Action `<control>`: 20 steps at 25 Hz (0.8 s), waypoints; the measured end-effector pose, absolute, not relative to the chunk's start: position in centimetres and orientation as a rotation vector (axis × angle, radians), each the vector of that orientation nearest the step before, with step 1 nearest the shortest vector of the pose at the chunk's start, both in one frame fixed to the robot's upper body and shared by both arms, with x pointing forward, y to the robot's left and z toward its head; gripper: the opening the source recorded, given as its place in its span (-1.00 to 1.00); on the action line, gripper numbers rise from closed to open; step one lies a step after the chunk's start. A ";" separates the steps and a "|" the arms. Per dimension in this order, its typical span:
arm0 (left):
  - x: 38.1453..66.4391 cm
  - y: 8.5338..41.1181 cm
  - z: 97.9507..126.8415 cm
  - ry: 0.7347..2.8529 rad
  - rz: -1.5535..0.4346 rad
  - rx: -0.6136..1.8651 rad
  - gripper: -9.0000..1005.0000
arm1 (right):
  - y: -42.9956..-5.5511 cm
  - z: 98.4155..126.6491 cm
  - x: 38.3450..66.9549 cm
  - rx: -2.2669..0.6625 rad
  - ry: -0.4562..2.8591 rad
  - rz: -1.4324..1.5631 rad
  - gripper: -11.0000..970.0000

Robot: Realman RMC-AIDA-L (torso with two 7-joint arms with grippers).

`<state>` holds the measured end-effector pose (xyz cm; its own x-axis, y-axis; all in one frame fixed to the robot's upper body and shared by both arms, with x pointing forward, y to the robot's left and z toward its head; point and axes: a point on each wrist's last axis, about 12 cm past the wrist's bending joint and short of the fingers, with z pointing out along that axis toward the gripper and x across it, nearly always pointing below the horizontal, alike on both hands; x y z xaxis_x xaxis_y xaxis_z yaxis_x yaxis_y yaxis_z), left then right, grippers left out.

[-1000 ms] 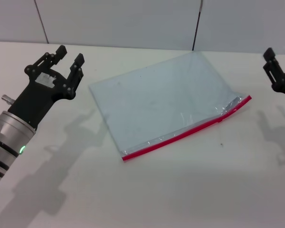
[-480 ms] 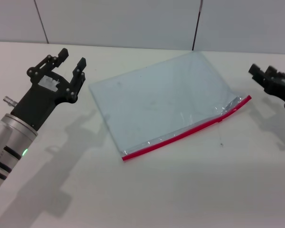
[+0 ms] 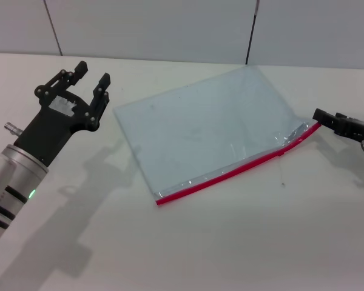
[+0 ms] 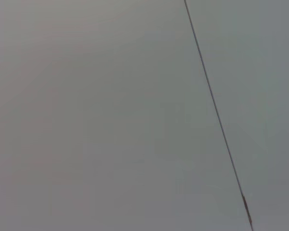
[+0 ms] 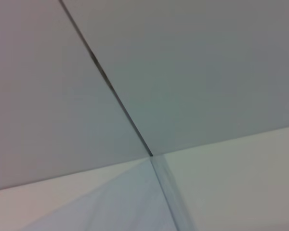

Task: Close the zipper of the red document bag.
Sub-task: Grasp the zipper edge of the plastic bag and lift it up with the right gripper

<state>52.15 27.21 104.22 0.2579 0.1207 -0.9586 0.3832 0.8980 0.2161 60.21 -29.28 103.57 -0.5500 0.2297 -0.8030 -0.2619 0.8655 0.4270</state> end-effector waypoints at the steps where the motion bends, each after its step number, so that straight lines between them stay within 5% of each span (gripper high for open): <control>1: 52.2 27.2 104.2 1.310 -0.186 0.454 -0.12 | -29.3 103.5 60.2 -0.020 2.064 0.634 0.31; 20: 52.2 26.9 104.3 1.308 -0.198 0.451 -0.12 | -26.1 103.7 61.4 -0.135 2.175 0.659 0.39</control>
